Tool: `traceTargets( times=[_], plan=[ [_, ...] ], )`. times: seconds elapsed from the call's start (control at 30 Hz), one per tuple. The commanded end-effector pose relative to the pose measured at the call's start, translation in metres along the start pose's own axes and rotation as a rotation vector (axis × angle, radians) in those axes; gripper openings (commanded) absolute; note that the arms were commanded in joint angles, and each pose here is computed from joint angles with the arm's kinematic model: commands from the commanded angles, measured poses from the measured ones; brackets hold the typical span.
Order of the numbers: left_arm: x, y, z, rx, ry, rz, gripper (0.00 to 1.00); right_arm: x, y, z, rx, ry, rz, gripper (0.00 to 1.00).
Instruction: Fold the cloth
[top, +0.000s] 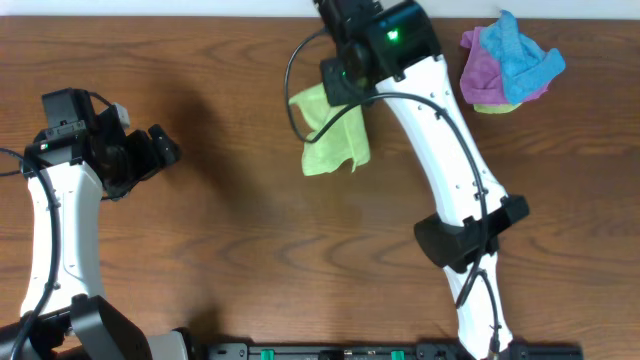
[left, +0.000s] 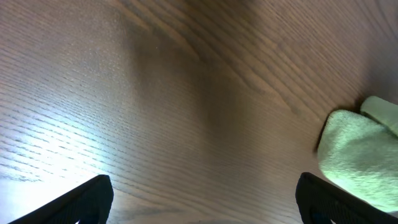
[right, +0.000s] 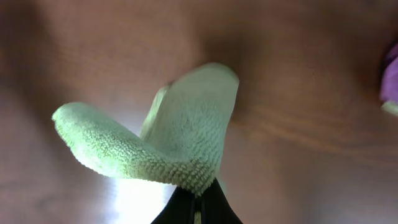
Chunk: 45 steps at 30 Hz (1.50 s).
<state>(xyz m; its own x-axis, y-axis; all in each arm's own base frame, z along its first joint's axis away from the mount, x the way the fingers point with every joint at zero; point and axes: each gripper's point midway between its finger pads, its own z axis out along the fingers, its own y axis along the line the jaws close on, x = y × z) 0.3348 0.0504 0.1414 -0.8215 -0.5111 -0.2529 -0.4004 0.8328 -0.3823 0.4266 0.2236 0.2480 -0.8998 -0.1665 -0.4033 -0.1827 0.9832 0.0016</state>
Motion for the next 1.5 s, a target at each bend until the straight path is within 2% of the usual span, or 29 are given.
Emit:
traceTargets(
  times=[0.0,0.17,0.37,0.4,0.43,0.5,0.57,0.67,0.9,1.13,1.23,1.3,1.4,1.47],
  plan=[
    [0.000,-0.002,-0.002,0.014,-0.003,0.013,0.95,-0.020,-0.035,0.011,0.105,-0.050,0.027,0.01],
    [0.004,-0.014,-0.002,0.075,0.014,0.018,0.95,-0.026,-0.069,0.044,0.150,-0.011,0.088,0.01],
    [0.010,-0.028,0.002,0.092,0.033,0.057,0.96,-0.008,-0.108,0.084,0.209,0.119,0.139,0.03],
    [0.011,-0.030,0.002,0.094,0.035,0.064,0.95,-0.004,-0.112,0.087,0.216,0.140,0.148,0.09],
    [0.012,-0.033,0.003,0.098,0.036,0.073,0.95,-0.001,-0.117,0.089,0.224,0.158,0.161,0.31],
    [0.012,-0.037,0.004,0.103,0.034,0.088,0.96,0.002,-0.125,0.090,0.239,0.168,0.182,0.55],
    [0.012,-0.042,0.005,0.109,0.032,0.103,0.95,0.000,-0.136,0.089,0.290,0.151,0.231,0.69],
    [0.015,-0.048,0.007,0.115,0.037,0.121,0.95,0.000,-0.144,0.087,0.320,0.144,0.251,0.79],
    [0.023,-0.064,0.011,0.133,0.054,0.170,0.95,0.012,-0.124,0.083,0.242,0.196,0.322,0.88],
    [0.025,-0.087,0.014,0.182,0.054,0.083,0.95,0.016,-0.079,0.078,0.015,0.255,0.474,0.84],
    [0.025,-0.099,0.018,0.200,0.049,0.076,0.95,0.016,-0.077,0.078,-0.028,0.273,0.519,0.83],
    [0.030,-0.106,0.023,0.206,0.063,0.096,0.95,0.015,-0.087,0.078,-0.021,0.264,0.450,0.84],
    [0.039,-0.118,0.031,0.212,0.088,0.135,0.95,0.012,-0.103,0.074,0.021,0.232,0.244,0.86],
    [0.044,-0.123,0.037,0.209,0.101,0.151,0.95,0.010,-0.106,0.066,0.008,0.217,0.213,0.86]
  ],
)
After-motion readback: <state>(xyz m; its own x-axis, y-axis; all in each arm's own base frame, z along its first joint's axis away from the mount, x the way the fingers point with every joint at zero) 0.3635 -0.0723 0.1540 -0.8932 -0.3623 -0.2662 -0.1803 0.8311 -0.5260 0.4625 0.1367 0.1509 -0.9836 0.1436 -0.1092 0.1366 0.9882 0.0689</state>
